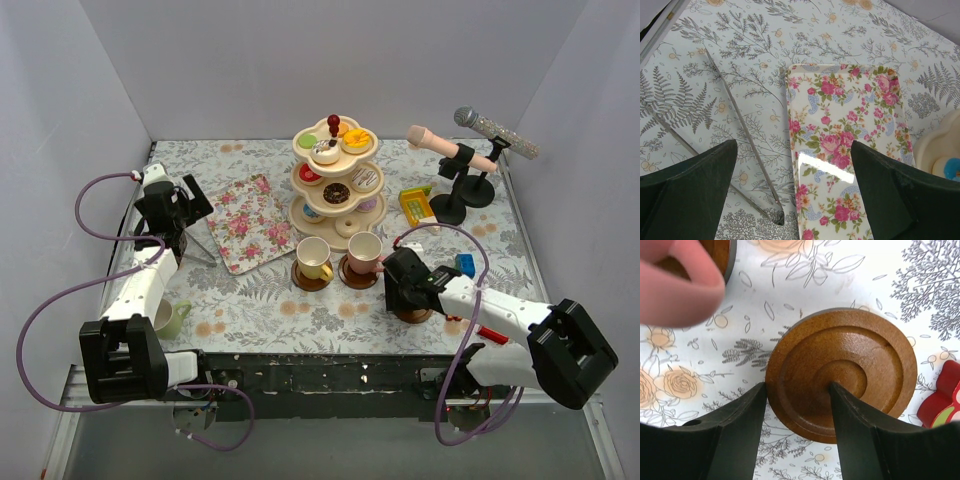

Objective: Serve the afternoon tea
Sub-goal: Move the coaster to the center of the board.

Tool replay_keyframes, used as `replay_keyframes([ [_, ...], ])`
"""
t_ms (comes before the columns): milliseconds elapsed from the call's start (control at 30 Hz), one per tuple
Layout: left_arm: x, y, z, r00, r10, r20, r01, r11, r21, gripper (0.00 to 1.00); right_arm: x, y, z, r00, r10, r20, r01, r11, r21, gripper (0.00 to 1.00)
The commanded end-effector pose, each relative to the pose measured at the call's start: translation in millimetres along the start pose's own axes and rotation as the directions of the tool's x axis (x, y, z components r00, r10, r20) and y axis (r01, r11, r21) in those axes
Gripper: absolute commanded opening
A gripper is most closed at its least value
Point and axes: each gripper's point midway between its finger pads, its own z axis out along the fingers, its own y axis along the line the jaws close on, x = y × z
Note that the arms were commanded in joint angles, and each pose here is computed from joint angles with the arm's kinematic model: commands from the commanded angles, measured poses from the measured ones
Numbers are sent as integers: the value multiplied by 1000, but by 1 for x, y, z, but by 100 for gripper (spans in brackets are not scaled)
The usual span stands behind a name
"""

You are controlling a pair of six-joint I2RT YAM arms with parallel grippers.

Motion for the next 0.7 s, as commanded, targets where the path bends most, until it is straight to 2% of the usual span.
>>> replay_keyframes([
  [0, -13, -2, -6, 999, -2, 41, 2, 1000, 4, 98, -6, -2, 10, 997, 79, 27, -78, 997, -23, 61],
  [667, -12, 0, -5, 999, 3, 40, -3, 1000, -3, 98, -50, -28, 39, 972, 197, 125, -198, 980, -6, 61],
])
